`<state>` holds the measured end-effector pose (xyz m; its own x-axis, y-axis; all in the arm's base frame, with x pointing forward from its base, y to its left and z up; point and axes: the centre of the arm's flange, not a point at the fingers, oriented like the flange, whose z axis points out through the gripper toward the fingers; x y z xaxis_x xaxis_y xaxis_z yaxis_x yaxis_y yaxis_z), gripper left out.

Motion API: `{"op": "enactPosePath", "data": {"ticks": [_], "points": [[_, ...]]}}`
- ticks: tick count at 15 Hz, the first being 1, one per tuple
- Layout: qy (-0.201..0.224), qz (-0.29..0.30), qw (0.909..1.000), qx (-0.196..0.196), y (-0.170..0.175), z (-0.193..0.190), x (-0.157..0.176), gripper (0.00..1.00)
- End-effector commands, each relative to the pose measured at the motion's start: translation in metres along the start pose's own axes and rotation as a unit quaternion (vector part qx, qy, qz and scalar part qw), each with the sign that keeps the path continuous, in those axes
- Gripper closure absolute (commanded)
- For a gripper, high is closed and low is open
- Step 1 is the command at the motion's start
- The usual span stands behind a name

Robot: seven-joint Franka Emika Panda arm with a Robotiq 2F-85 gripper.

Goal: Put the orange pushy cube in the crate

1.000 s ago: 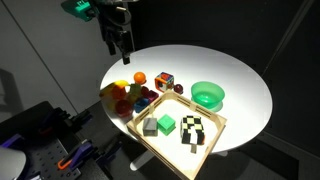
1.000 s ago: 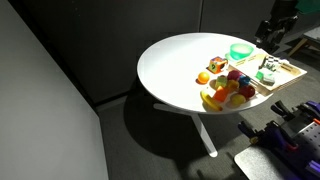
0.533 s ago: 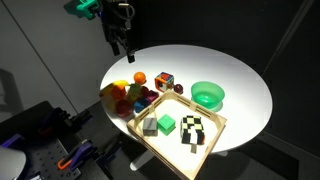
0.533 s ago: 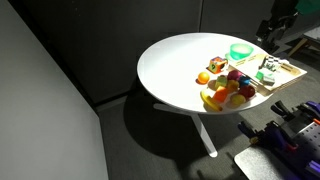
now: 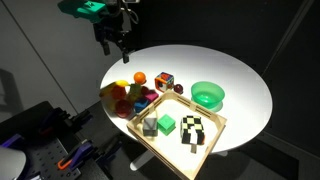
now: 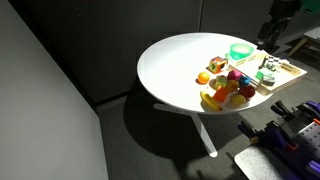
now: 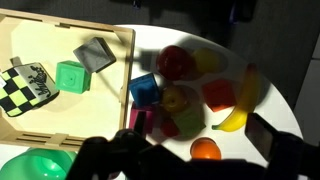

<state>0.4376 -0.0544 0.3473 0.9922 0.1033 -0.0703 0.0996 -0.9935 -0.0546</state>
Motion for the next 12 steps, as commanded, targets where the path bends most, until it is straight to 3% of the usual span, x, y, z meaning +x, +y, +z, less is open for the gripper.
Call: {"op": "enactPosePath", "data": {"ticks": [1,12], "points": [[-0.012,-0.007,0.9998,0.013,0.014,-0.010,0.014,0.00],[-0.009,0.010,0.9999,0.006,0.038,-0.032,0.065,0.00]]}}
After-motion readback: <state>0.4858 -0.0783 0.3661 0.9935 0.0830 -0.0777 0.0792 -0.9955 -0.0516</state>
